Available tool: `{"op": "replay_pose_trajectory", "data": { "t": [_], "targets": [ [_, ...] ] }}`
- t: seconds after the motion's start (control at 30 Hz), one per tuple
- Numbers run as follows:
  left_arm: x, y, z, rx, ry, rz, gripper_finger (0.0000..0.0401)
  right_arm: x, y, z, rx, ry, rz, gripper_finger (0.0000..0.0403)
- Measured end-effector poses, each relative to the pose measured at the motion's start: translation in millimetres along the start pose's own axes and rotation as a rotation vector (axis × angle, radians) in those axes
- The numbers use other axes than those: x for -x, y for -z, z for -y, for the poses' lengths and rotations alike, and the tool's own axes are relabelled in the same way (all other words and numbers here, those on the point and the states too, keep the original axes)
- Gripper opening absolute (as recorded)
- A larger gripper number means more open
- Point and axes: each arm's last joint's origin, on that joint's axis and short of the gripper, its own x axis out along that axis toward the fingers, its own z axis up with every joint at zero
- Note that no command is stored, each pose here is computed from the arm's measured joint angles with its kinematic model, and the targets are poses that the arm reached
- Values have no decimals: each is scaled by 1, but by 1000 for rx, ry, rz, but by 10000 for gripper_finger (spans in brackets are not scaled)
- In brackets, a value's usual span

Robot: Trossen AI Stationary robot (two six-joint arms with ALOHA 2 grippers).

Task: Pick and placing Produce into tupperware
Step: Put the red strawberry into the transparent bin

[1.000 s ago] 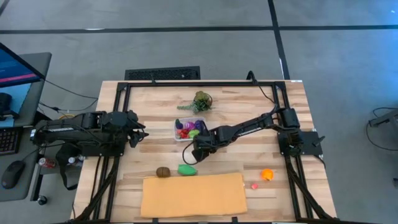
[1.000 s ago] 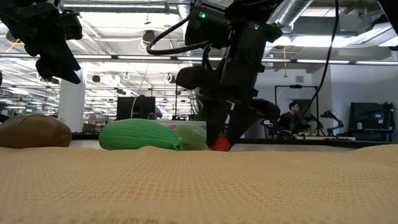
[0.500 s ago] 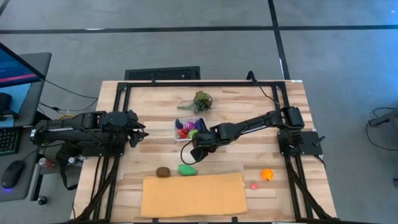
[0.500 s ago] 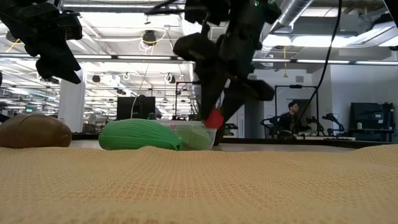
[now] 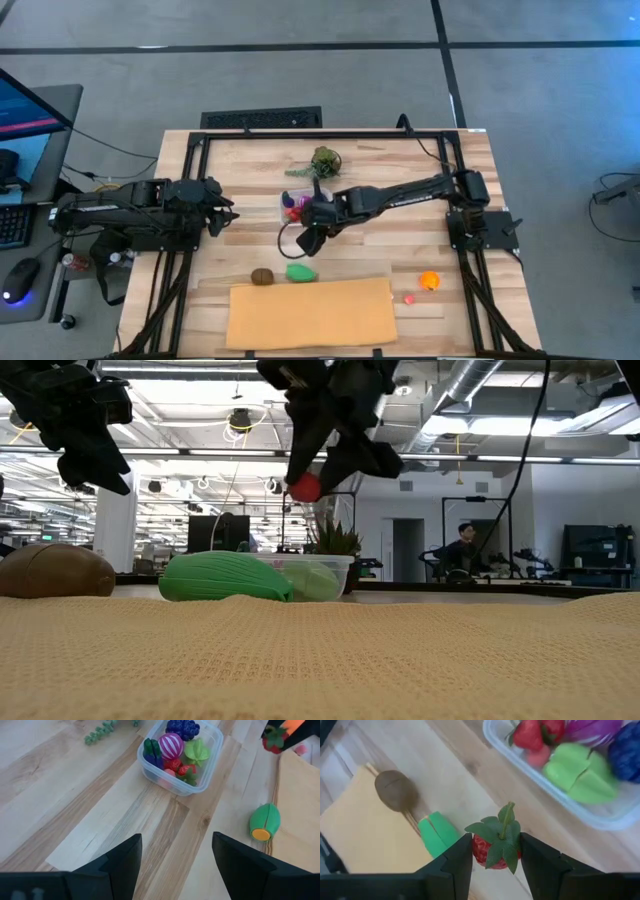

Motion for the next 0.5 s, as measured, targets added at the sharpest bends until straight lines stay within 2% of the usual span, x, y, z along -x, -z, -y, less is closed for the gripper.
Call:
{"op": "replay_pose_trajectory", "data": {
  "t": [0.5],
  "targets": [
    [0,0,0,5,-8,4,231,16,-27,11,50,4,40,143]
  ]
}}
